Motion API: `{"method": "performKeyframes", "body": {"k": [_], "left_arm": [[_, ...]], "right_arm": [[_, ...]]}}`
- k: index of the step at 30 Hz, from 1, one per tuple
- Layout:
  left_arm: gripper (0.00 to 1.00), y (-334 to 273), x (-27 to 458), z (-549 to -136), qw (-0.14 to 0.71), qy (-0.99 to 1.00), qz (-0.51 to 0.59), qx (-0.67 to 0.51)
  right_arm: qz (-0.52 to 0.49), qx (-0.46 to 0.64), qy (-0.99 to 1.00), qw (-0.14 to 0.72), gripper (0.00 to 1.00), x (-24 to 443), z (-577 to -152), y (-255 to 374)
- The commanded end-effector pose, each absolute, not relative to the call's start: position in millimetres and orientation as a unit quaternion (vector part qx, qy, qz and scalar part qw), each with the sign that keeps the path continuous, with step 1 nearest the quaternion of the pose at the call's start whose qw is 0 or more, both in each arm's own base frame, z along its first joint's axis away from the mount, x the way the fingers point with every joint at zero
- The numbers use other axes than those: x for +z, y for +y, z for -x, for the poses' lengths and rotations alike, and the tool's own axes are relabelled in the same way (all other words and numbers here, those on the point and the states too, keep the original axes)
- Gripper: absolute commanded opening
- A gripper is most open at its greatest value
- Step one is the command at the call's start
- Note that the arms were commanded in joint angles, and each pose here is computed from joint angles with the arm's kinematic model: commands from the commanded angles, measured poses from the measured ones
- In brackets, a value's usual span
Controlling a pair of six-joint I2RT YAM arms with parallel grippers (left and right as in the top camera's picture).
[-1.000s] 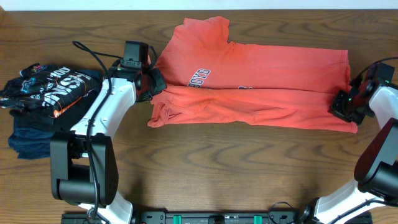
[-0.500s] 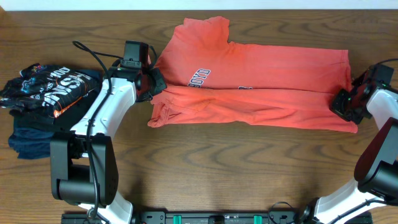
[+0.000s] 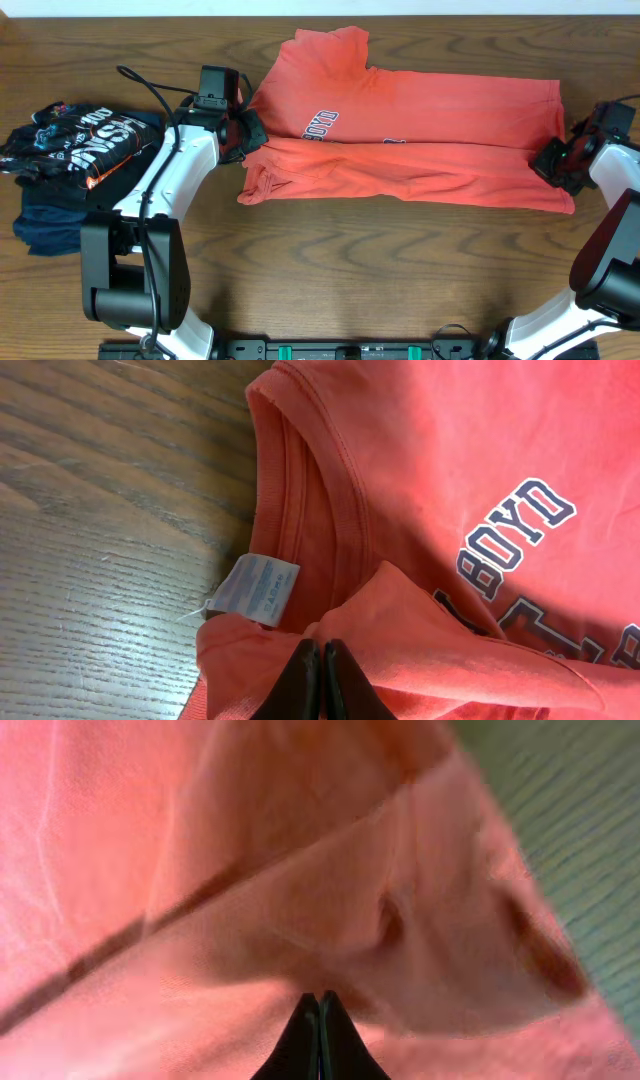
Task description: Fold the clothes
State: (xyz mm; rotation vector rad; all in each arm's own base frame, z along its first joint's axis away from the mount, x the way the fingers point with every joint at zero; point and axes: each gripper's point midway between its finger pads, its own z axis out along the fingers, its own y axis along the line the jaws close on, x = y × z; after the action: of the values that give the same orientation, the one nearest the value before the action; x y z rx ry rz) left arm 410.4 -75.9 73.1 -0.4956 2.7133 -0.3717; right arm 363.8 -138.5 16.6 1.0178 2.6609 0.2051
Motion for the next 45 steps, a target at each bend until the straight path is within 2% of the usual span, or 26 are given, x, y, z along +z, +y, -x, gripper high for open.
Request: {"method": "performKeyframes", "body": {"k": [1, 3, 10, 20, 23, 24, 26, 30, 36, 45], "left_arm": [[0.06, -70.9, 65.1, -408.1, 0.172, 0.961, 0.183, -0.118], [0.06, -70.9, 65.1, -408.1, 0.172, 0.961, 0.183, -0.118], [0.06, -70.6, 63.9, -405.3, 0.166, 0.962, 0.184, -0.116], [0.06, -70.4, 63.4, -404.1, 0.163, 0.962, 0.184, -0.115], [0.06, -70.4, 63.4, -404.2, 0.163, 0.962, 0.184, -0.115], [0.06, -70.4, 63.4, -404.2, 0.163, 0.962, 0.184, -0.115], [0.06, -70.3, 63.4, -404.1, 0.163, 0.962, 0.184, -0.115], [0.06, -70.3, 63.4, -404.1, 0.163, 0.962, 0.184, -0.115], [0.06, -70.3, 63.4, -404.1, 0.163, 0.962, 0.184, -0.115], [0.06, -70.3, 63.4, -404.1, 0.163, 0.962, 0.184, -0.115]], "right_arm": [[-0.359, 0.117, 0.918, 0.124, 0.12, 20.4, -359.0, -119.0], [-0.371, 0.123, 0.914, 0.106, 0.18, 19.0, -352.3, -114.2], [-0.417, 0.117, 0.897, 0.089, 0.27, 17.0, -345.9, -115.3], [-0.432, 0.099, 0.889, 0.111, 0.25, 17.8, -354.2, -125.1], [-0.427, 0.1, 0.891, 0.12, 0.17, 18.9, -359.7, -123.3], [-0.424, 0.099, 0.892, 0.124, 0.12, 19.3, -361.7, -122.5], [-0.421, 0.094, 0.893, 0.127, 0.08, 19.4, -363.6, -122.1], [-0.413, 0.076, 0.898, 0.127, 0.09, 17.5, -363.6, -119.8], [-0.418, 0.078, 0.897, 0.116, 0.29, 16.1, -360.6, -112.8], [-0.432, 0.079, 0.892, 0.107, 0.26, 15.0, -357.3, -111.5]]}}
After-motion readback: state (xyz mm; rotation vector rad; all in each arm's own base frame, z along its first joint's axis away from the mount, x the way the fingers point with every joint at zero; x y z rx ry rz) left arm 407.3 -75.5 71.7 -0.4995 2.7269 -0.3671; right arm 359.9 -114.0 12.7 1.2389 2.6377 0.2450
